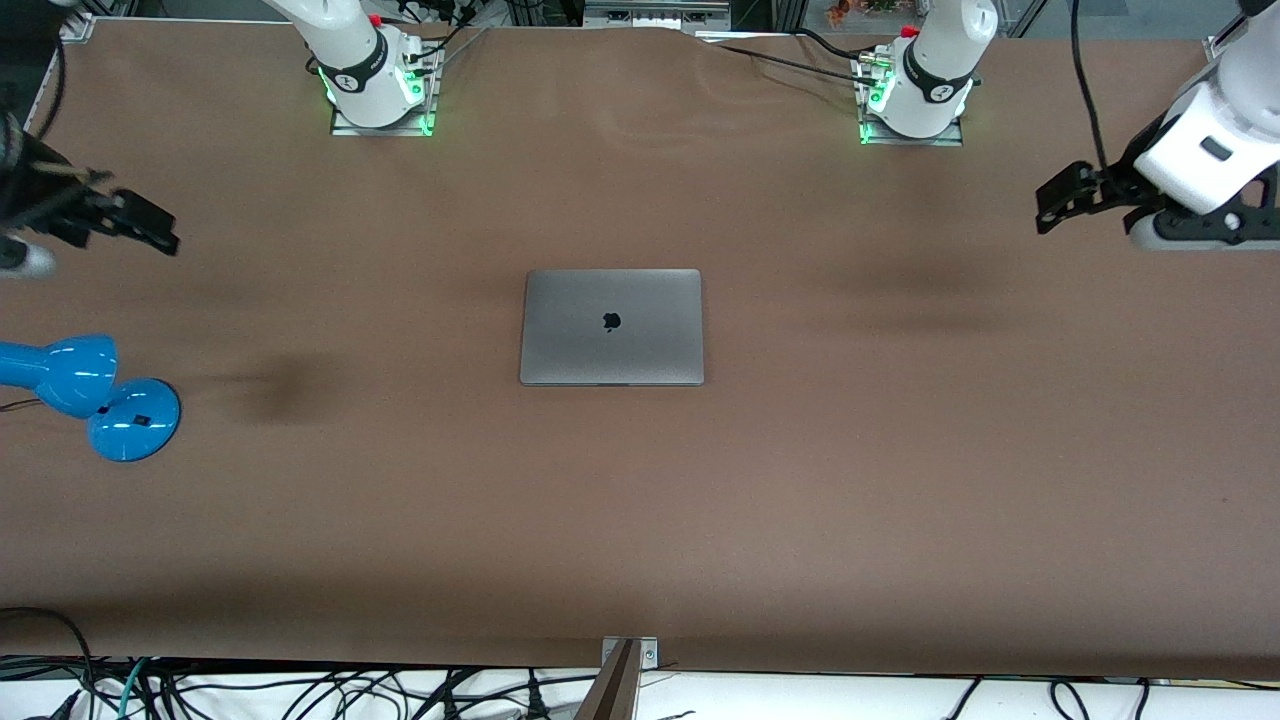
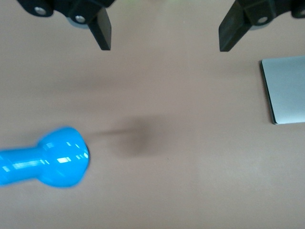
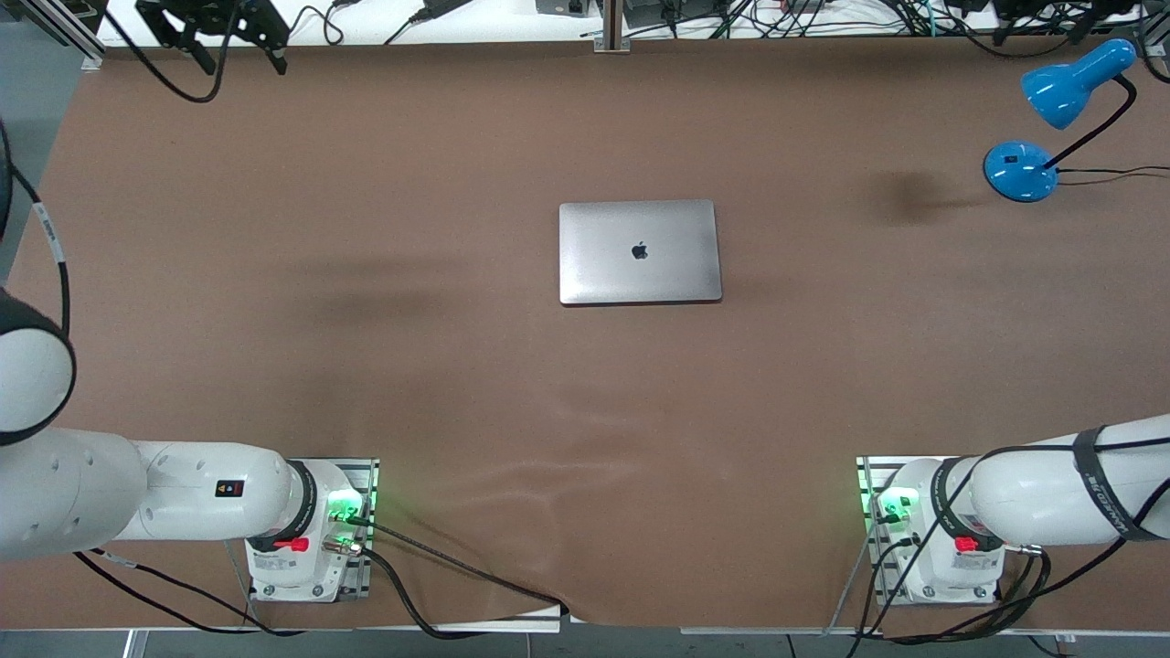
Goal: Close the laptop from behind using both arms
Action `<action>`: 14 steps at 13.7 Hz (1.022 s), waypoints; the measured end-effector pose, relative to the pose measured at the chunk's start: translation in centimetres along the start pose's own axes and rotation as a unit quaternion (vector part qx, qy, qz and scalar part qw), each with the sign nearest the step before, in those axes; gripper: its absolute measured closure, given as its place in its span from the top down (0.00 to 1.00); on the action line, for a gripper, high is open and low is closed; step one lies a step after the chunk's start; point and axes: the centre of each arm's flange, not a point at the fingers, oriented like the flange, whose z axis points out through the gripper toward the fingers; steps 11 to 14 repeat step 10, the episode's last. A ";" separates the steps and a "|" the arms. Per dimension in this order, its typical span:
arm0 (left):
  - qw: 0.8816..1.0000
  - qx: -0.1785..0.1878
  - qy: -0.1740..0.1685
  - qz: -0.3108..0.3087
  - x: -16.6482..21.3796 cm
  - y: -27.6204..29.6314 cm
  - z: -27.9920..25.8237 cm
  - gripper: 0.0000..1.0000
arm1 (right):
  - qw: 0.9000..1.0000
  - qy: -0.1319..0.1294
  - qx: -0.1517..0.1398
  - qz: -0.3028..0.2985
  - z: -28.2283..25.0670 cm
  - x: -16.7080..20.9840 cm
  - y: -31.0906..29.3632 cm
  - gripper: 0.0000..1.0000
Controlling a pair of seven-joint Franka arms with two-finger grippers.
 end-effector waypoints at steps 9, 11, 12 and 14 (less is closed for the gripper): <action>1.000 0.008 0.017 0.014 -3.3 -0.7 -0.6 1.00 | 1.000 0.003 0.006 0.017 1.0 -0.9 1.8 1.00; 1.000 0.007 0.018 0.023 -2.8 0.1 -0.5 1.00 | 1.000 0.004 0.006 0.017 1.0 -0.9 1.8 1.00; 1.000 0.007 0.018 0.023 -2.8 0.1 -0.5 1.00 | 1.000 0.004 0.006 0.017 1.0 -0.9 1.8 1.00; 1.000 0.007 0.018 0.023 -2.8 0.1 -0.5 1.00 | 1.000 0.004 0.006 0.017 1.0 -0.9 1.8 1.00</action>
